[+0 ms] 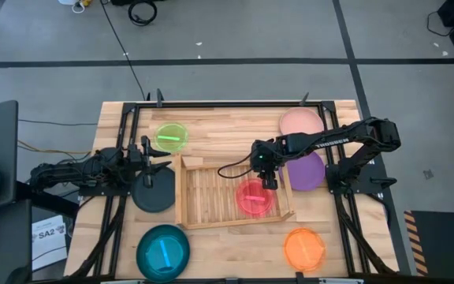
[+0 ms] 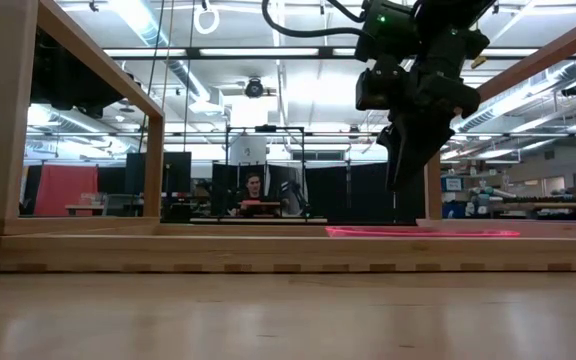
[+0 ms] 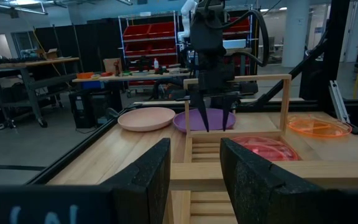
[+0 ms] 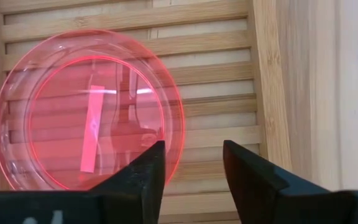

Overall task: Place and stack plates onto a shelf
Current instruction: Stack the blue plate on top of the red plate on the shelf

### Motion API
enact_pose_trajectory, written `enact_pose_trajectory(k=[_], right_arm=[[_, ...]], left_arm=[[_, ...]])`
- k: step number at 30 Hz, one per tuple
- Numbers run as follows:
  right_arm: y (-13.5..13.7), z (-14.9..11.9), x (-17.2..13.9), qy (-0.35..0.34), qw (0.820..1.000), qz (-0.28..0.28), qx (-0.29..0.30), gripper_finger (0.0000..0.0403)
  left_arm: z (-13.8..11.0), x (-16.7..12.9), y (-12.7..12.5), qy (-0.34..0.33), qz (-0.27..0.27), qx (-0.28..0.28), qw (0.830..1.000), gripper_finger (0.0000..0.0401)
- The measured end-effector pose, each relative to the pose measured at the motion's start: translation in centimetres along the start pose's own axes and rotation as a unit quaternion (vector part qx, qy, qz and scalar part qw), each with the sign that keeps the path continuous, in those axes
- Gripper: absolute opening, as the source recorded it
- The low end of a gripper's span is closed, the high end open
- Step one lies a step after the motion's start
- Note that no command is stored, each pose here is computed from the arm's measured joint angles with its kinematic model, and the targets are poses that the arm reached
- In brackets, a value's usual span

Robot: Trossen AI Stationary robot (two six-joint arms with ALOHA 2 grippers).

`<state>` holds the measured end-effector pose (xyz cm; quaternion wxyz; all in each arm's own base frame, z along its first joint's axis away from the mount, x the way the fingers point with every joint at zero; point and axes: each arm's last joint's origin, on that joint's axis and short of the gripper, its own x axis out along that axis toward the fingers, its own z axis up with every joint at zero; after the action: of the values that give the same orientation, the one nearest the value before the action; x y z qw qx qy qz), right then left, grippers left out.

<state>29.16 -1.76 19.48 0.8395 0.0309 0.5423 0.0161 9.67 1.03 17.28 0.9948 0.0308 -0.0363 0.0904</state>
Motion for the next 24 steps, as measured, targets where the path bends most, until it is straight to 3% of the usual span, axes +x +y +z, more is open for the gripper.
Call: enact_pose_trajectory(k=[6, 14, 24], right_arm=[[0.0, 0.1, 0.0, -0.007, 1.0, 0.0, 0.0, 0.0171], [0.0, 0.4, 0.0, -0.02, 1.0, 0.0, -0.002, 0.017], [0.0, 0.4, 0.0, -0.023, 1.0, 0.0, -0.002, 0.017]], left_arm=[[0.1, 0.0, 0.0, -0.005, 0.0, -0.005, 1.0, 0.0146], [1.1, -0.1, 0.1, -0.044, -0.002, -0.098, 0.994, 0.0146], [5.4, -1.0, 0.2, -0.088, -0.045, -0.114, 0.989, 0.0146]])
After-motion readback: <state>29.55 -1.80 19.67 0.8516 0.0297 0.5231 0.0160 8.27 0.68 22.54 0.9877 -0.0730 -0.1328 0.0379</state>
